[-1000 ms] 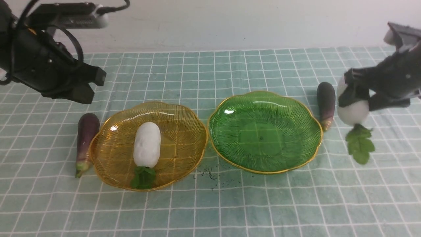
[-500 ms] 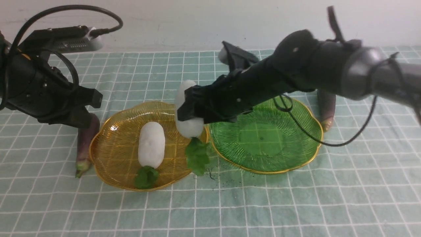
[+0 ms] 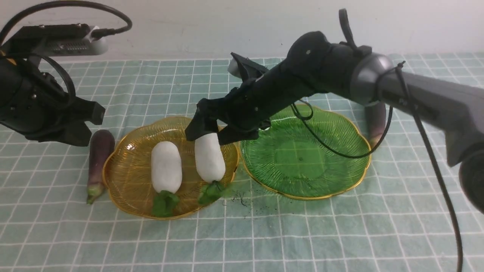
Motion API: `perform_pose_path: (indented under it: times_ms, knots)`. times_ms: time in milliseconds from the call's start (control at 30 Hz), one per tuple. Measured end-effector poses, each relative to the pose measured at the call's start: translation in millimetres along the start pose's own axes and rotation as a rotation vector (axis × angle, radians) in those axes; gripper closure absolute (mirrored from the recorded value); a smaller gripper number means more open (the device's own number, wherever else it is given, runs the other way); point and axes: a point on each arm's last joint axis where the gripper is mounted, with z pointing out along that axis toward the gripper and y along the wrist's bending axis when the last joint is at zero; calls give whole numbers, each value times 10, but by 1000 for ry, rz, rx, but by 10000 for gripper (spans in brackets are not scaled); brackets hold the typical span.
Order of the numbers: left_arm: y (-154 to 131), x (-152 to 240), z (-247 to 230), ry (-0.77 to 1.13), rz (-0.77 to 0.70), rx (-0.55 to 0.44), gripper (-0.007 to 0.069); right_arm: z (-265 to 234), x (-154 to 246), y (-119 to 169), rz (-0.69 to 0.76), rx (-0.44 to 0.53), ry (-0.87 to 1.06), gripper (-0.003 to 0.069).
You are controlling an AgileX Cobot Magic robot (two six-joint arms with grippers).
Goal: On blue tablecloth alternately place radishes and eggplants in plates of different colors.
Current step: 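Place the white radish onto the plate beside the other radish with the right gripper, then place the eggplant on the green plate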
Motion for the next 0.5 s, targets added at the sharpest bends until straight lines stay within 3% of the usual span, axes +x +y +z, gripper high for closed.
perform_pose_path:
  times_ms: [133, 267, 400, 500]
  knots:
    - [128, -1, -18, -9, -52, -21, 633, -302, -114, -95, 20, 6, 38, 78]
    - [400, -18, 0, -34, -161, -41, 632, -843, -289, -221, 22, 137, -44, 328]
    - [586, -45, 172, -10, -216, -29, 632, -1403, -315, -125, -30, 300, -118, 578]
    - [692, -102, 376, -9, -207, -38, 632, -1849, -260, 86, -89, 405, -183, 651]
